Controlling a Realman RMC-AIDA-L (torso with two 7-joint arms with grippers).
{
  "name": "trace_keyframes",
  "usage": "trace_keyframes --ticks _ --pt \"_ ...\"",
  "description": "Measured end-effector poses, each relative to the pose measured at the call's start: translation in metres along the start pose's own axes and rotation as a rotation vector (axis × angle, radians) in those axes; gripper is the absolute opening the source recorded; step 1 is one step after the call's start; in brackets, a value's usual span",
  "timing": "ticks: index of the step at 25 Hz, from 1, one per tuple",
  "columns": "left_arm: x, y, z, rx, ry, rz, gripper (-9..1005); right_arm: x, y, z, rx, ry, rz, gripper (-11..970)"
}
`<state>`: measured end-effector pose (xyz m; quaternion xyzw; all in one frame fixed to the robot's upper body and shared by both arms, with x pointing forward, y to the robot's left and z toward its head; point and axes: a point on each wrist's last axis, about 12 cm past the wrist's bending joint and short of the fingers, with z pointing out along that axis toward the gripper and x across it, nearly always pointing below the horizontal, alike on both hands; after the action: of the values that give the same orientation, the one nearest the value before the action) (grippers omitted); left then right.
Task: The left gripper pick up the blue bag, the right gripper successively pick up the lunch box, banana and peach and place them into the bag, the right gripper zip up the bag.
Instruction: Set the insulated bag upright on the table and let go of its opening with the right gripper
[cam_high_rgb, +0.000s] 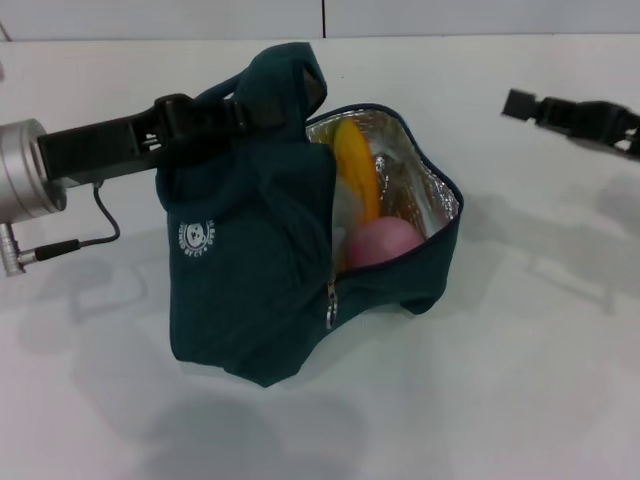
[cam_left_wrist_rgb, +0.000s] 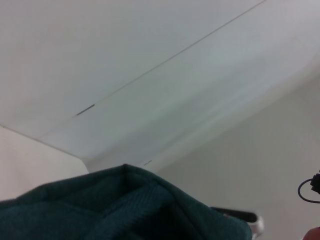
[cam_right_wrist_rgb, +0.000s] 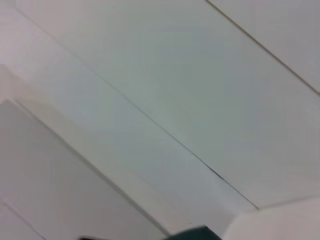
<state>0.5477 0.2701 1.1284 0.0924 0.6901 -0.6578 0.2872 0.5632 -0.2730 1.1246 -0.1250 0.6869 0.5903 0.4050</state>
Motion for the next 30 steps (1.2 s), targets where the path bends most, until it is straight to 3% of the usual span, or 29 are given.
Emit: trace_keyframes --ticks 6,8,17,25,30 --pt "0.005 0.002 -0.002 -0.007 0.003 -0.013 76 0.007 -0.003 -0.012 0.031 -0.016 0.036 -5" --pt "0.005 0.002 -0.001 -0.006 0.003 -0.014 77 0.012 -0.007 -0.015 0.058 -0.011 0.071 0" --pt "0.008 0.002 0.001 -0.007 0.031 -0.017 77 0.037 -0.019 -0.014 0.116 0.025 0.164 158" --pt "0.007 0.002 0.005 -0.002 0.046 -0.01 77 0.045 -0.021 0.017 0.111 0.097 0.2 319" --pt "0.007 0.001 0.006 -0.001 0.047 -0.007 78 0.048 -0.024 0.026 0.14 0.146 0.211 527"
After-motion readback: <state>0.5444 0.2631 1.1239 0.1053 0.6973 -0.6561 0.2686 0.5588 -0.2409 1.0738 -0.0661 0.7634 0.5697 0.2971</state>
